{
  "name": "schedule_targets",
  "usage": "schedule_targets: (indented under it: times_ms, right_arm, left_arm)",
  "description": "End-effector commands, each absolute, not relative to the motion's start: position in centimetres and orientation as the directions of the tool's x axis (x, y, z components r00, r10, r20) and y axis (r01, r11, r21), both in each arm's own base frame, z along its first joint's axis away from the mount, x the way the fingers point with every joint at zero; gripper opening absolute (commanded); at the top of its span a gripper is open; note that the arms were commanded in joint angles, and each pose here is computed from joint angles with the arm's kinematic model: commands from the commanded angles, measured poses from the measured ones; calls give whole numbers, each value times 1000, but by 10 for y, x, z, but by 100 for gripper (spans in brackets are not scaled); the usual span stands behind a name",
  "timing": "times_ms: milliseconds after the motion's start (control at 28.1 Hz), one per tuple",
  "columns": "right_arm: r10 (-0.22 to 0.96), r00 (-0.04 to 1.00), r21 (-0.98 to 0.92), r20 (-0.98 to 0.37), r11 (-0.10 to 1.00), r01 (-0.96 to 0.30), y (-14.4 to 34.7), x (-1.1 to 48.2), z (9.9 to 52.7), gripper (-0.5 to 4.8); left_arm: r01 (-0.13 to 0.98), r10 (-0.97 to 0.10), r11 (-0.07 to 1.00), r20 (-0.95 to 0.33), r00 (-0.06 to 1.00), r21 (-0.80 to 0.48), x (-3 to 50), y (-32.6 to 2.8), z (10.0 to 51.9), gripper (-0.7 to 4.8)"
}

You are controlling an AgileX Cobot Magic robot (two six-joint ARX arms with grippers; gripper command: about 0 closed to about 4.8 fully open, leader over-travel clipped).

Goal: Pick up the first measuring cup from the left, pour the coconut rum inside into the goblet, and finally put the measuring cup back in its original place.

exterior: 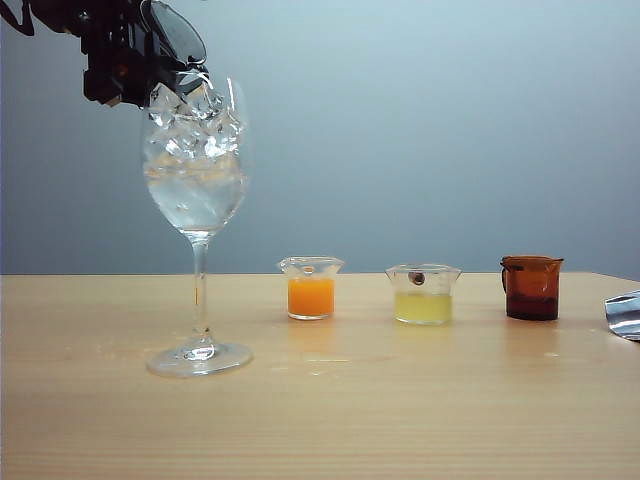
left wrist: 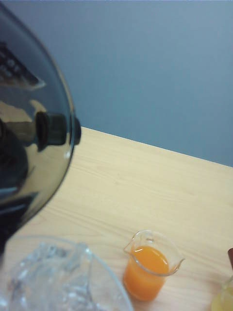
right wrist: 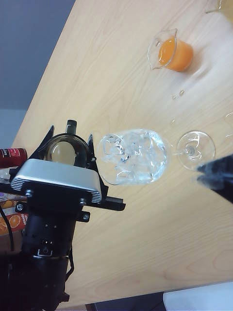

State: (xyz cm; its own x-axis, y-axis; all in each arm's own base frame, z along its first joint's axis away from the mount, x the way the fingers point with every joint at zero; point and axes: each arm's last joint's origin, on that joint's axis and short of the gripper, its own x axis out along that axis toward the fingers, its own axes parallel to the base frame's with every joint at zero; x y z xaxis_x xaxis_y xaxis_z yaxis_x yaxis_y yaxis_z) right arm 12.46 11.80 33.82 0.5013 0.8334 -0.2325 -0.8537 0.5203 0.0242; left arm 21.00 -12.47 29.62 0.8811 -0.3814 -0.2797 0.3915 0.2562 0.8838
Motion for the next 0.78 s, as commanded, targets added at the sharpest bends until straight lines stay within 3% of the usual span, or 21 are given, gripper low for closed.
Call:
schedule_targets:
  times_ms: [36,784]
  right_arm:
    - [838,503,14,-211,517,-856,118,124,341,-4]
    - [838,503,13,-211,517,-856,118,124,341,-4]
  left_arm:
    - [373,-390,240,-263,882,896,209,-124,300,20]
    - [351,-418,138,-267,868,926,203,-132,300,21]
